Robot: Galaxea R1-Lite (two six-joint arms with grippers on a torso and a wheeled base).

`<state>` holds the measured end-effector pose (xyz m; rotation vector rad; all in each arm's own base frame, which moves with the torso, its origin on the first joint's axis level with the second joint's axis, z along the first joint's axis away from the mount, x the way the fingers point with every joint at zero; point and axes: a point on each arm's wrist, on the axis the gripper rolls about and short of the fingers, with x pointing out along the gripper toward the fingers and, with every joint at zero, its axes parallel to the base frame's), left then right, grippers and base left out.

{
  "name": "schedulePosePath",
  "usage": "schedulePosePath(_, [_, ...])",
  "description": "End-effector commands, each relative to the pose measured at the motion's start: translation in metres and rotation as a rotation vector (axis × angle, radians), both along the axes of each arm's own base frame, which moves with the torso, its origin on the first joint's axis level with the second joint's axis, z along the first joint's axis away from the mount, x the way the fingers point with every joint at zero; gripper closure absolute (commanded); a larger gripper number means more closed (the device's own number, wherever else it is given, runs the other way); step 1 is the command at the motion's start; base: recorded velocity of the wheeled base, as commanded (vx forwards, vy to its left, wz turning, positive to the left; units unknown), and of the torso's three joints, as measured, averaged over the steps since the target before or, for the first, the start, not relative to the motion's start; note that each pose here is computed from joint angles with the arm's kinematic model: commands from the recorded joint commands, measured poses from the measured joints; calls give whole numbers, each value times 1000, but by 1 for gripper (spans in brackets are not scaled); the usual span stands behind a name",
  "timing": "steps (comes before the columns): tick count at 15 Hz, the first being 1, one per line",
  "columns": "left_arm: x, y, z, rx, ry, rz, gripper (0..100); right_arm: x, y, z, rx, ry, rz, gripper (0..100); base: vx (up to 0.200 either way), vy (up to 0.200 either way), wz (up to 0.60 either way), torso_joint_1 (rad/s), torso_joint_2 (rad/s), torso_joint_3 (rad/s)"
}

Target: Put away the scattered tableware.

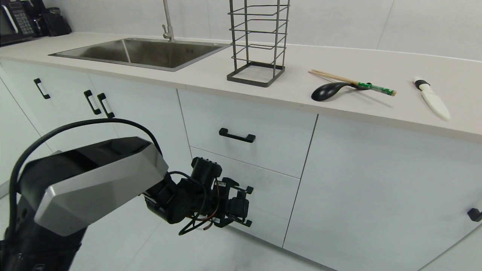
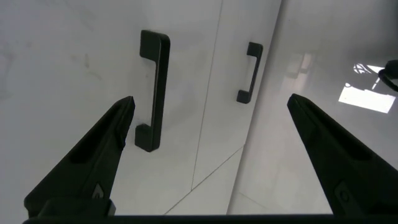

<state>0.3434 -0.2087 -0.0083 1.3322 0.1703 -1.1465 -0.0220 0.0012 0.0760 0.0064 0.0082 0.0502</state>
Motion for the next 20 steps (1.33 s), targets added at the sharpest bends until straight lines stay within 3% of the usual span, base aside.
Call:
schedulePosePath(1, [4, -3, -8, 3, 5, 0, 0, 0, 0, 0, 0, 1, 0, 100, 0, 0, 0, 0, 0, 0])
schedulePosePath(7, [11, -3, -19, 12, 8, 9, 0, 0, 0, 0, 0, 1, 0, 100, 0, 0, 0, 0, 0, 0])
schedulePosePath(10, [20, -8, -18, 0, -19, 11, 0, 0, 0, 0, 0, 1, 0, 100, 0, 0, 0, 0, 0, 0])
schedulePosePath(17, [25, -6, -29, 22, -14, 39, 0, 0, 0, 0, 0, 1, 0, 100, 0, 0, 0, 0, 0, 0])
schedulePosePath(20, [31, -12, -30, 11, -32, 36, 0, 0, 0, 0, 0, 1, 0, 100, 0, 0, 0, 0, 0, 0])
